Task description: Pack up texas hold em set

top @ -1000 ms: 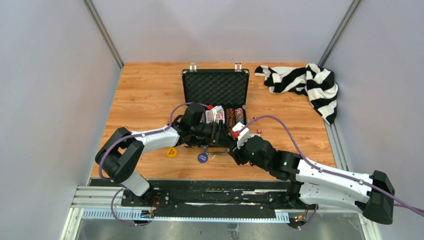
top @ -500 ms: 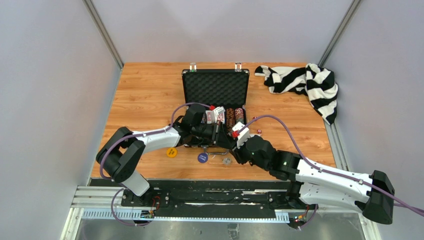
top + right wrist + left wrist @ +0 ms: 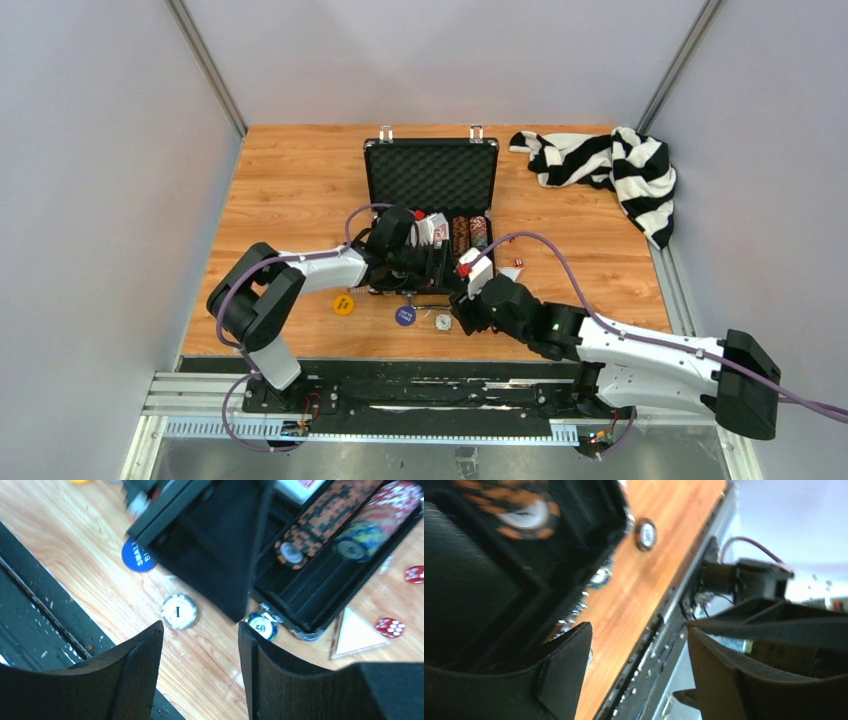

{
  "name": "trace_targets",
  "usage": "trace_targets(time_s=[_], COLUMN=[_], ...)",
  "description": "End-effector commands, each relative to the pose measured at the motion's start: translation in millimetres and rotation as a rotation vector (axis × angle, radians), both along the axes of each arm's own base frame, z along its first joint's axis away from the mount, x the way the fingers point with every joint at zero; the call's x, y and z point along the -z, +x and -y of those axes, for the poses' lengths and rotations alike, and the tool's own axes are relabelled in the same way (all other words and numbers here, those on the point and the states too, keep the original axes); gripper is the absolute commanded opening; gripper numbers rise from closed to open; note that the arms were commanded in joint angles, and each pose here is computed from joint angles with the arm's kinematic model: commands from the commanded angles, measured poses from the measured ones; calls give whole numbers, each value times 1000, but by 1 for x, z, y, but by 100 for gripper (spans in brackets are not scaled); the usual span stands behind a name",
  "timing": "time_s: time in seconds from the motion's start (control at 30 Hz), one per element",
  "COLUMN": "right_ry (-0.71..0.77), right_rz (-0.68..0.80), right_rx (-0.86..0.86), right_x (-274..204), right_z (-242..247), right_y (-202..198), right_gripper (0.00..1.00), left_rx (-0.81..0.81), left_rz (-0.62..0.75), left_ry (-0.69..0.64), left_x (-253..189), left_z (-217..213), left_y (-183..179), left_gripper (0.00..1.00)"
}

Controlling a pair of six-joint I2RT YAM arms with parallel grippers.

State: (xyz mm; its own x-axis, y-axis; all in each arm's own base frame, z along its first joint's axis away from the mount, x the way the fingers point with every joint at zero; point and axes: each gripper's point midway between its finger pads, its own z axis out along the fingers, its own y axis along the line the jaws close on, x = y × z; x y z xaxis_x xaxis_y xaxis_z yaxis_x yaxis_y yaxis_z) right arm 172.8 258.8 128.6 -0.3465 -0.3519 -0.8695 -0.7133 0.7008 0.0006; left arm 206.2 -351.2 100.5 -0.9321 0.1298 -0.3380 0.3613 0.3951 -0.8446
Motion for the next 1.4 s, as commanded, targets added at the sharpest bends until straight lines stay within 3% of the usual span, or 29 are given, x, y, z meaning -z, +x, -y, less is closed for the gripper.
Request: trace_targets(time_s=[0.0,0.17,0.4,0.63,1.03,1.2,1.37], right_ry=[0,-65,-136,-145,-219,-226,-225], right_rz=[-94,-117,-136,-165,-189,-211,-198], right_rx=[-28,-21,-27,-25,11,14,16], right_x=[32,56,80,97,119,121,115], right_z=[-11,-18,-30,-36,-32,-29,-25], right_y=[-20,-20,-15,-15,-12,-16,-16], right_gripper=[58,62,68,73,61,46,44], left_rx=[-130,-229,-267,-294,-281,-273,-266], left_rz=[154,122,261,314,300,291,282], left_ry=[189,204,274,308,281,269,251], left_x=[12,16,3,-4,-2,-1,-1], left_z=[-28,-71,-97,-108,-103,-101,-98], left_y=[54,76,77,78,74,73,72], left_gripper=[81,92,96,97,93,93,93])
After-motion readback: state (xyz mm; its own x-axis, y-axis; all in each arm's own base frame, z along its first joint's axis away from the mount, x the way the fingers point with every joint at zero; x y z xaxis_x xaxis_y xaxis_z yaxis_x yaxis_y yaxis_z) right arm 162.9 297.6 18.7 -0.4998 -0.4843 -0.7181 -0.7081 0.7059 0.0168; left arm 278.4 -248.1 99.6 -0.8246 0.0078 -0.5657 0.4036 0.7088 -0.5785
